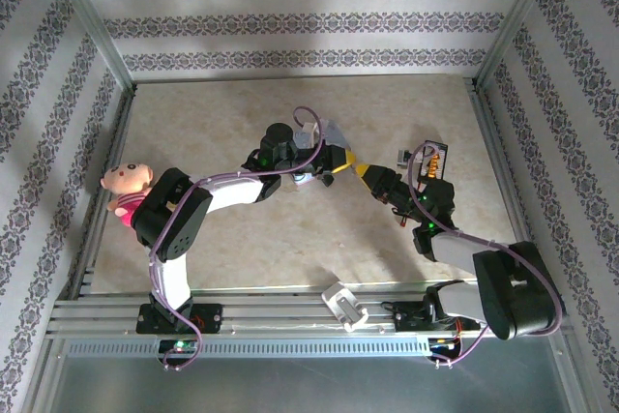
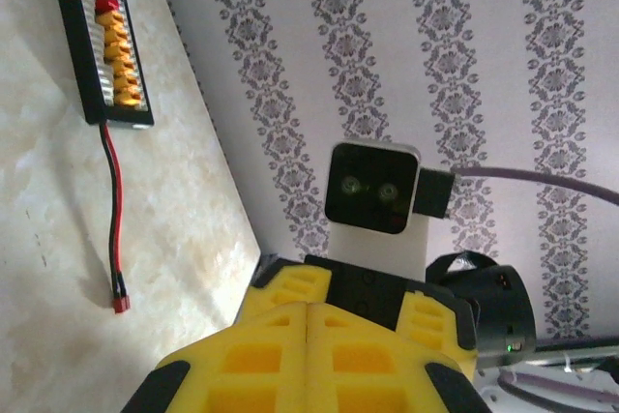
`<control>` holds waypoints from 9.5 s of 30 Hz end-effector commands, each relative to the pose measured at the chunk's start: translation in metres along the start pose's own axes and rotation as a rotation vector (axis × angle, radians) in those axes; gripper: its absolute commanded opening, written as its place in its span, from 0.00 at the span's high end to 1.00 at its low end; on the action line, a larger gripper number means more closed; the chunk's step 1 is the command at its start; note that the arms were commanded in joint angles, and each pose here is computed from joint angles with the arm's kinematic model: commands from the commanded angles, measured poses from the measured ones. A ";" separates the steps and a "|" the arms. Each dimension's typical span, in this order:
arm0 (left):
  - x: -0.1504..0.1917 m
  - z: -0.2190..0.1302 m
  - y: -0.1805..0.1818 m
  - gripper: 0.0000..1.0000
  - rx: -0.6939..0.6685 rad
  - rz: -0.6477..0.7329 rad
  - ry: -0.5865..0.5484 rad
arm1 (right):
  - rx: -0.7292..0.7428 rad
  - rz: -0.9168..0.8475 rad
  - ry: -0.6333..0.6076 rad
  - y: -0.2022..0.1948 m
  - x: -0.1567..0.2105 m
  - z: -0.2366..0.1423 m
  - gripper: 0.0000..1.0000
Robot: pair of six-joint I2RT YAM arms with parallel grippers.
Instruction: Unlock a padlock with a key
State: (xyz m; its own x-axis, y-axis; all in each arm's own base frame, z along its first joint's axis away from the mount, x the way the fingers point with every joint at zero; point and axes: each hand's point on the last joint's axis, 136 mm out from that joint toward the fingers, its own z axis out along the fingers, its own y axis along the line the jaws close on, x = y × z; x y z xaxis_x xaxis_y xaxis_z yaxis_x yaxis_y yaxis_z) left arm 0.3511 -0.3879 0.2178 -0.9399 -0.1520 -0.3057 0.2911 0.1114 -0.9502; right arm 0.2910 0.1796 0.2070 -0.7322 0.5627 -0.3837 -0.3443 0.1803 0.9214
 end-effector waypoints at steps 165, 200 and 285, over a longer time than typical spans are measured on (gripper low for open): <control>-0.018 -0.035 0.198 0.99 -1.471 0.036 -0.465 | 0.588 -0.087 0.048 -0.103 0.029 -0.064 1.00; -0.019 -0.019 0.154 1.00 -1.088 -0.115 -0.467 | 0.390 -0.196 0.024 -0.147 0.050 0.014 1.00; 0.006 -0.005 0.185 1.00 -0.876 -0.472 -0.381 | 0.410 -0.292 -0.073 -0.145 0.026 0.017 1.00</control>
State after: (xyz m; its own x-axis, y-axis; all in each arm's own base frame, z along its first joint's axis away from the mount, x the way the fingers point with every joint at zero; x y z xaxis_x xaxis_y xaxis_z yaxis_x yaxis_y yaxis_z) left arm 0.4051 -0.3658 0.0463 -0.7625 -0.6372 -0.1119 -0.4265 0.6252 -0.6536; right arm 0.3275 0.1821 0.0458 -0.6376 0.4907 -0.5938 -0.2006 0.6385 0.7430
